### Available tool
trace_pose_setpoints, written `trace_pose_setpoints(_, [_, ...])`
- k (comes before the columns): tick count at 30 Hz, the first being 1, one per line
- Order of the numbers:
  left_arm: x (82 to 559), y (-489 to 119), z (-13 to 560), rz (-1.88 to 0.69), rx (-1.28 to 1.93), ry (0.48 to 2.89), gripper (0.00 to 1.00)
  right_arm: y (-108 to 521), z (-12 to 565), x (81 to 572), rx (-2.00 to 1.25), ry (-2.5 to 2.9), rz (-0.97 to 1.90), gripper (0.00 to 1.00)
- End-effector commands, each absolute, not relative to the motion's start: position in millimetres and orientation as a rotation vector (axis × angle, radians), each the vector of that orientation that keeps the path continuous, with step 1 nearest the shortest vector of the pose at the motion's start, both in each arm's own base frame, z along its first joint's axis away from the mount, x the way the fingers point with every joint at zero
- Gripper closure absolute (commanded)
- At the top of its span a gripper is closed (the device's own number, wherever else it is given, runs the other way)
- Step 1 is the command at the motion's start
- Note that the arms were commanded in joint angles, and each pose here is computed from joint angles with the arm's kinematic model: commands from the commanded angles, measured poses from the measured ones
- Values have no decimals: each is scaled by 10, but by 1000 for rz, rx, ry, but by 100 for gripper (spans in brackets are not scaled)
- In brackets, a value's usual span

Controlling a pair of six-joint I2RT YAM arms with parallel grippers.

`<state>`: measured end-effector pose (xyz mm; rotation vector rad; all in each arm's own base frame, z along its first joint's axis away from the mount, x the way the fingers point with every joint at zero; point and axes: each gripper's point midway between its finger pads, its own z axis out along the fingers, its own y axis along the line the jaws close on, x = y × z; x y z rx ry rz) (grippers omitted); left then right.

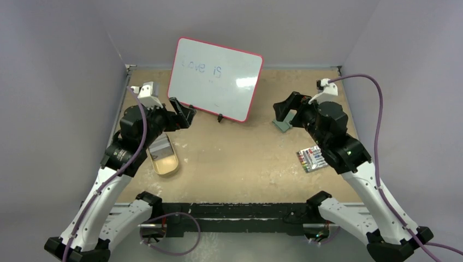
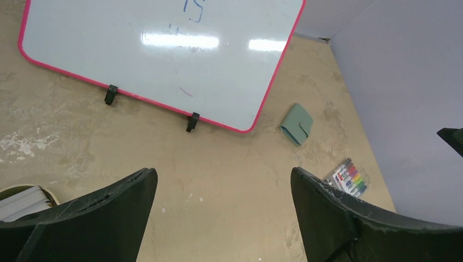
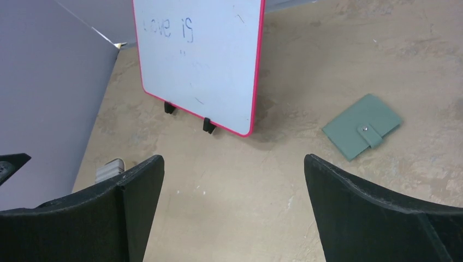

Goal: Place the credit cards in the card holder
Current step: Pick up the card holder from the center of the board.

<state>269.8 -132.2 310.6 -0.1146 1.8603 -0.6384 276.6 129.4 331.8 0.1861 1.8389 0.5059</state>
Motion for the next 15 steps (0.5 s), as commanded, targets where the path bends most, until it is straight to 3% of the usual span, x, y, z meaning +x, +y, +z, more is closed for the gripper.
trace_pose_setpoints(1, [2763, -1281, 3184, -624, -136, 1817, 8, 1289, 3360, 2821, 207, 1806, 506, 1])
trace_pose_setpoints(8, [2800, -1267, 2781, -571, -140, 1919, 7, 1158, 3012, 3067, 264, 1886, 313, 1])
trace_pose_setpoints(15, [2755, -1288, 2321, -533, -67, 2022, 9, 798, 2227, 3468, 389, 2086, -61, 2])
